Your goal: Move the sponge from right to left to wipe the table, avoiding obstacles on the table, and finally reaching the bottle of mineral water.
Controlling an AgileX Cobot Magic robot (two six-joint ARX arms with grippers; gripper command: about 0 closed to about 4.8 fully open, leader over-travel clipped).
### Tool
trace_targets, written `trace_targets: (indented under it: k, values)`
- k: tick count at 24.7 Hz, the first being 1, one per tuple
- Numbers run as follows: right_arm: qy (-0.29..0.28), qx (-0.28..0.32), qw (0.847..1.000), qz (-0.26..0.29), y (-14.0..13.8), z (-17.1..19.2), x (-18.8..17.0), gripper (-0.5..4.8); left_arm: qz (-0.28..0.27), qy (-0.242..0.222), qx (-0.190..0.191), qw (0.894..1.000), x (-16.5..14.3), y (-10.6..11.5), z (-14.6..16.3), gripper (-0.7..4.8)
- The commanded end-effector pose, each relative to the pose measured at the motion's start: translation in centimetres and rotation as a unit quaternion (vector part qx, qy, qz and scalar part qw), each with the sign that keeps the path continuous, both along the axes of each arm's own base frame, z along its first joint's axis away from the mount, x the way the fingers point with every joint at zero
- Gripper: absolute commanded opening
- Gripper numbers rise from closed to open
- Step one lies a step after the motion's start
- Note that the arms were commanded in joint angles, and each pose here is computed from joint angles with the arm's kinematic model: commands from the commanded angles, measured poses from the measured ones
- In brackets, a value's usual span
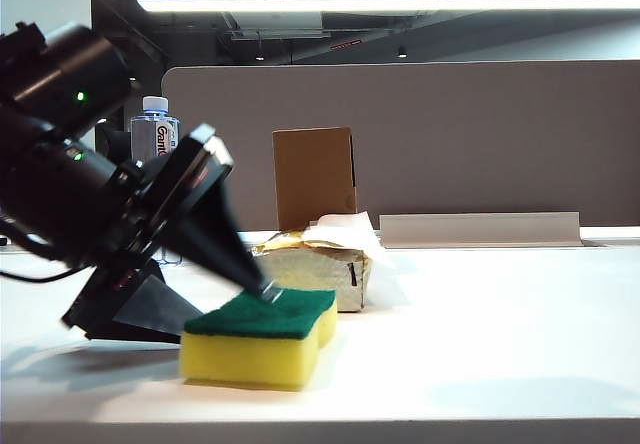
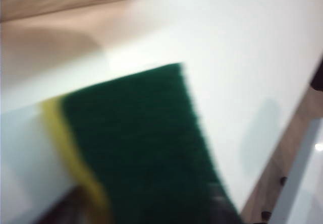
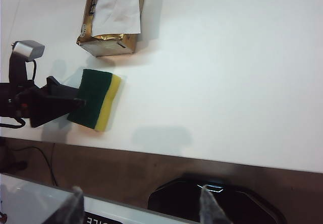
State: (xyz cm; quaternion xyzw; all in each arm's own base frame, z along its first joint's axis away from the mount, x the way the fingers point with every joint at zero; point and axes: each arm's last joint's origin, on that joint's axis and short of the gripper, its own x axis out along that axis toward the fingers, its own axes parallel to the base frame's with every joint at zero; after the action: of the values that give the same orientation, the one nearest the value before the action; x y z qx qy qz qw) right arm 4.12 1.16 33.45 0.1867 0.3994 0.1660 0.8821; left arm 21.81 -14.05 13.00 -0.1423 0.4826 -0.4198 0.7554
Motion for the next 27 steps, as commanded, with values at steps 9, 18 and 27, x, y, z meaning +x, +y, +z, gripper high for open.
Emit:
trace_targets:
  k: [9,18,27]
  values:
    - [-0.008,0.002,1.0,0.002,0.0,0.2,0.0,2.9,0.011,0.035,0.03,0.999,-0.6,0.4,-0.9,1.04]
    - [-0.009,0.002,1.0,0.001,0.0,0.2,-0.1,2.61,0.03,0.016,0.046,0.998,-0.1,0.3,-0.6,-0.05]
    - [-0.013,0.003,1.0,0.001,0.0,0.2,-0.3,2.61,0.032,0.033,0.107,0.993,-0.3,2.1,-1.3,-0.05]
